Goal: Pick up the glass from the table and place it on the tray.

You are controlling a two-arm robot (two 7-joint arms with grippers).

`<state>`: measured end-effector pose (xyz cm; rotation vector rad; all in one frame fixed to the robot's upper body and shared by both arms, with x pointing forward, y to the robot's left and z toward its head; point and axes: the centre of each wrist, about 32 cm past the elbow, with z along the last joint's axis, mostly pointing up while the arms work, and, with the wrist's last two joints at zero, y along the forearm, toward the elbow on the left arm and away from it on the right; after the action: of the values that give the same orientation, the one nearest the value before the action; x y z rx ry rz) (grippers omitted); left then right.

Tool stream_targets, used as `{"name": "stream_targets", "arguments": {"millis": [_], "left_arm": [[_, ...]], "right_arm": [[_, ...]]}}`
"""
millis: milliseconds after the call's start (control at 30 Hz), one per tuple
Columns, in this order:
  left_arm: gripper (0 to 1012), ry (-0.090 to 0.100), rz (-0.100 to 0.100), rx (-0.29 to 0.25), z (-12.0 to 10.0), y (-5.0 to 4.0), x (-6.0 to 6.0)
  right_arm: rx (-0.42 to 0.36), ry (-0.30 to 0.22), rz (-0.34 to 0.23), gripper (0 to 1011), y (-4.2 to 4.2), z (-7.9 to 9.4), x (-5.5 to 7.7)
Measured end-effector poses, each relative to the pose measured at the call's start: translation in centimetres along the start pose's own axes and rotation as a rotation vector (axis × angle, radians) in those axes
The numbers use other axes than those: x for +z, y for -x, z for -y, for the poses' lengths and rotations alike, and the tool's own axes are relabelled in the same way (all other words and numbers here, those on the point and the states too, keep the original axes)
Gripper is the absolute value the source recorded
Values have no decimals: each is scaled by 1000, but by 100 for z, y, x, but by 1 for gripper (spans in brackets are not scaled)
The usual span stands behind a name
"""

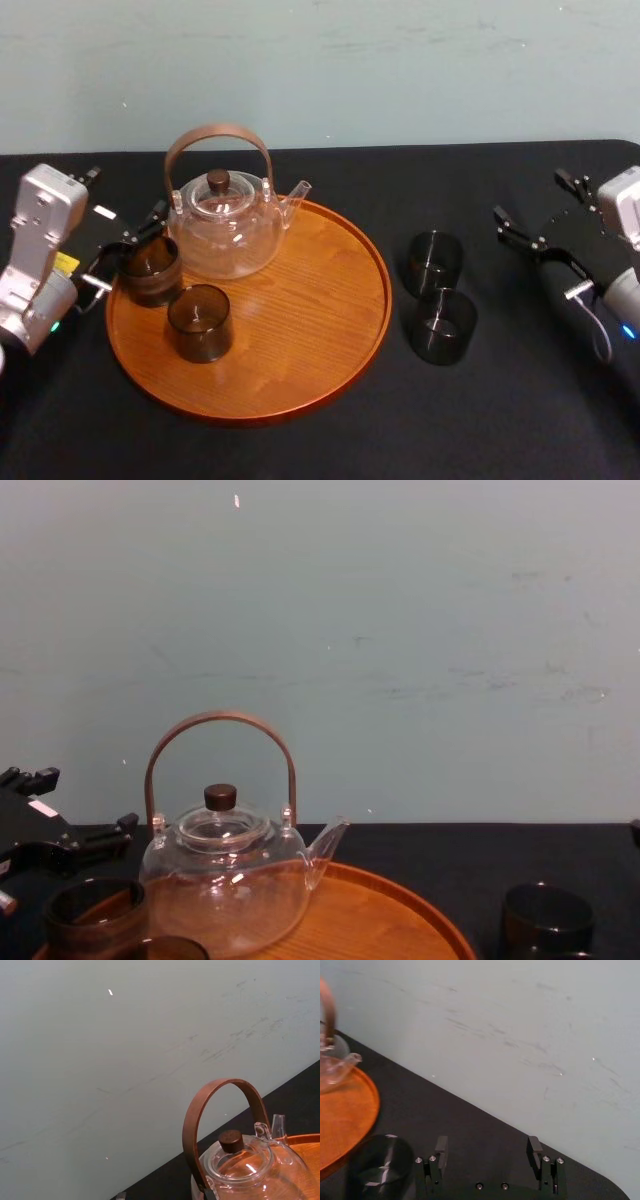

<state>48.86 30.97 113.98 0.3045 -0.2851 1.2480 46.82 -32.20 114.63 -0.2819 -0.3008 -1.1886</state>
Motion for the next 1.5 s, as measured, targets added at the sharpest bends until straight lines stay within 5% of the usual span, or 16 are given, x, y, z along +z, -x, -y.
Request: {"name": "stream_targets", "arguments": {"millis": [300, 633, 1067, 1500], "left_arm": [[1001, 0, 0, 0, 0, 0, 0], [1001, 0, 0, 0, 0, 0, 0], [1001, 0, 0, 0, 0, 0, 0], [1001, 0, 0, 0, 0, 0, 0]], "right_arm": [[76, -16, -3, 1002, 81, 363, 102], [191, -18, -52, 1002, 278, 665, 166], [304, -2, -106, 1002, 489, 733, 153], [341, 48, -166, 1002, 522, 696, 103]]}}
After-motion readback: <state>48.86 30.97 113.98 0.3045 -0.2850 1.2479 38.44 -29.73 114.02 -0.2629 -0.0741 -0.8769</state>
